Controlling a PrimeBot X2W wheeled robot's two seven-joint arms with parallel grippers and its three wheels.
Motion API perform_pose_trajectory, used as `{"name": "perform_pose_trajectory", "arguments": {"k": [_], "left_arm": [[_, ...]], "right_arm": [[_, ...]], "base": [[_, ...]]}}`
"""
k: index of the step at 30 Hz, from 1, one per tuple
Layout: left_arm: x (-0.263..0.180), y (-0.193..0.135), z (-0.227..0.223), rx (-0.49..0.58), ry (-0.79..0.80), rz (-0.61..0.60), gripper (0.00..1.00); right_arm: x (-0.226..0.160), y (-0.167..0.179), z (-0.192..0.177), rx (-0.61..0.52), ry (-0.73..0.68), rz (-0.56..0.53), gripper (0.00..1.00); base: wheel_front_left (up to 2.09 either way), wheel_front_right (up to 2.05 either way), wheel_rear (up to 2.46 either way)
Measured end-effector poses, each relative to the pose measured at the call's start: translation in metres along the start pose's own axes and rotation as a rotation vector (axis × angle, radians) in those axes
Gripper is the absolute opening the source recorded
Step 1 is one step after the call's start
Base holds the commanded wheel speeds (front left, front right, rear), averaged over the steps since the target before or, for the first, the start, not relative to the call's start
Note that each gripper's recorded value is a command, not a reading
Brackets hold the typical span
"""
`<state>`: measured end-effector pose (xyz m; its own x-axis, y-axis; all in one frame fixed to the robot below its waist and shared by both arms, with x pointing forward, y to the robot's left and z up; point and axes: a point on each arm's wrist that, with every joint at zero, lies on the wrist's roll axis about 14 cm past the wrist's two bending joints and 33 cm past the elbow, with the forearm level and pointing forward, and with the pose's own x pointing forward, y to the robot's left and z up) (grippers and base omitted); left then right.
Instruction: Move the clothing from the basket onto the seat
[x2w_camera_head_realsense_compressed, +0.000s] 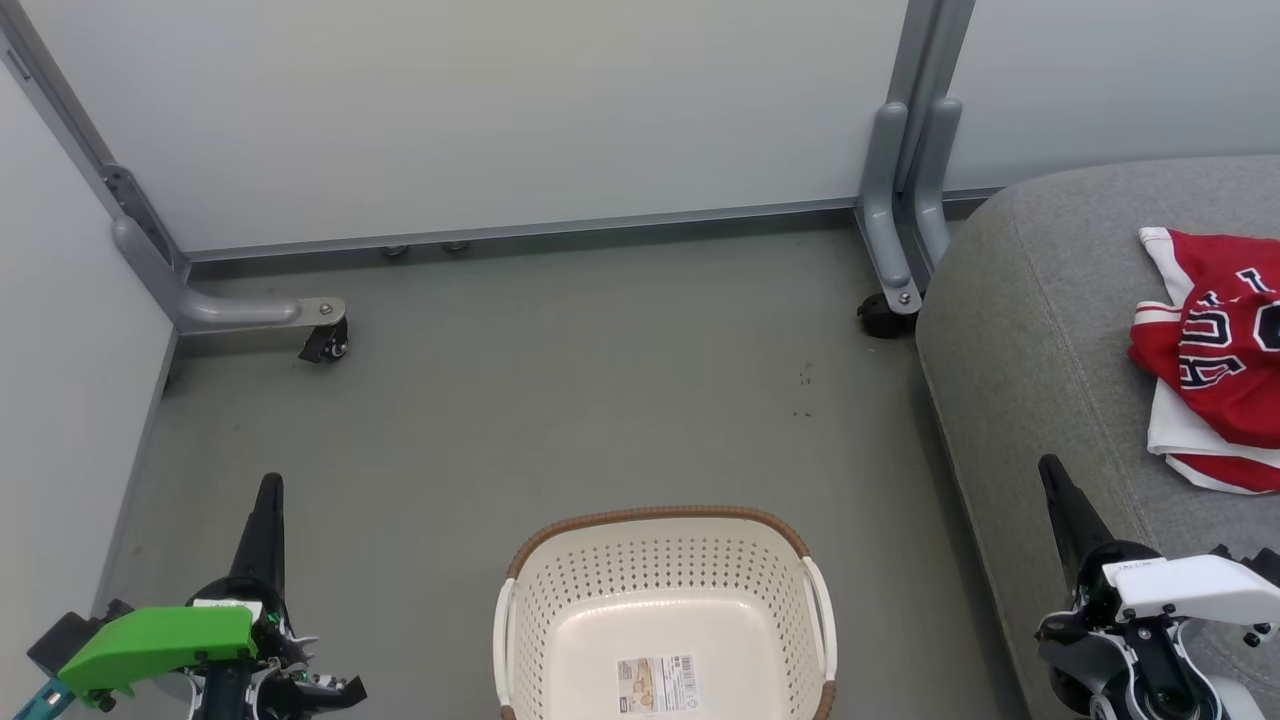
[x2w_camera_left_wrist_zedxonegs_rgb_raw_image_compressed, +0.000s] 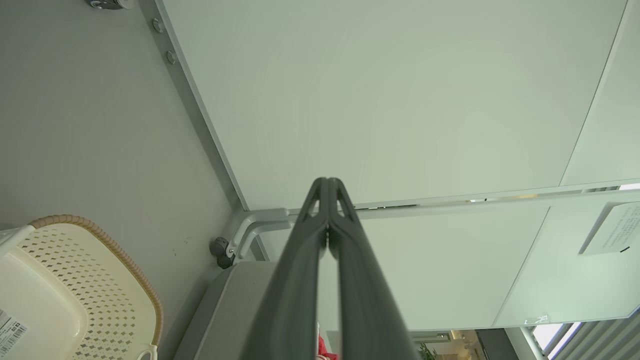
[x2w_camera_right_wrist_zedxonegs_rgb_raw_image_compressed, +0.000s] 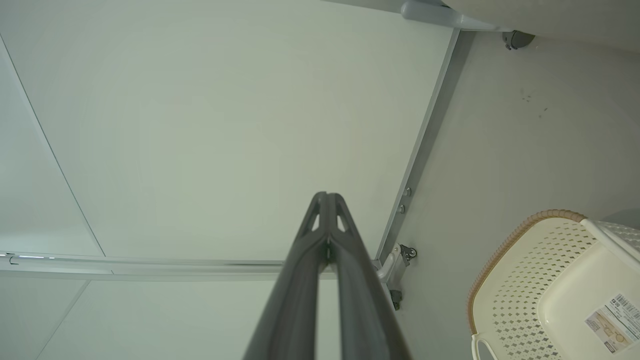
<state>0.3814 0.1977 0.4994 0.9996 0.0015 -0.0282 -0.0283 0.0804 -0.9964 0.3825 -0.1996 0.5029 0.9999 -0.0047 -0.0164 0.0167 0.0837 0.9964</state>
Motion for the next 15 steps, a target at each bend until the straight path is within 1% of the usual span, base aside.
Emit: {"name": "perform_pose_trajectory", "arguments": {"k": [12,15], "left_arm": [[0.0055,-0.0037,0.0021,-0.078,0.002,-0.013,0.00],[0.0062,-0.0047,0.0024,-0.082,0.002,-0.016,0.00]], "right_arm": [[0.0052,0.0023,-0.0001,0.082,0.005,0.009,0.00],[0.0056,0.0027,0.0000,0.087,0.005,0.011,0.00]], "base": [[0.00,0.00,0.00],[0.00,0.00,0.00]]}}
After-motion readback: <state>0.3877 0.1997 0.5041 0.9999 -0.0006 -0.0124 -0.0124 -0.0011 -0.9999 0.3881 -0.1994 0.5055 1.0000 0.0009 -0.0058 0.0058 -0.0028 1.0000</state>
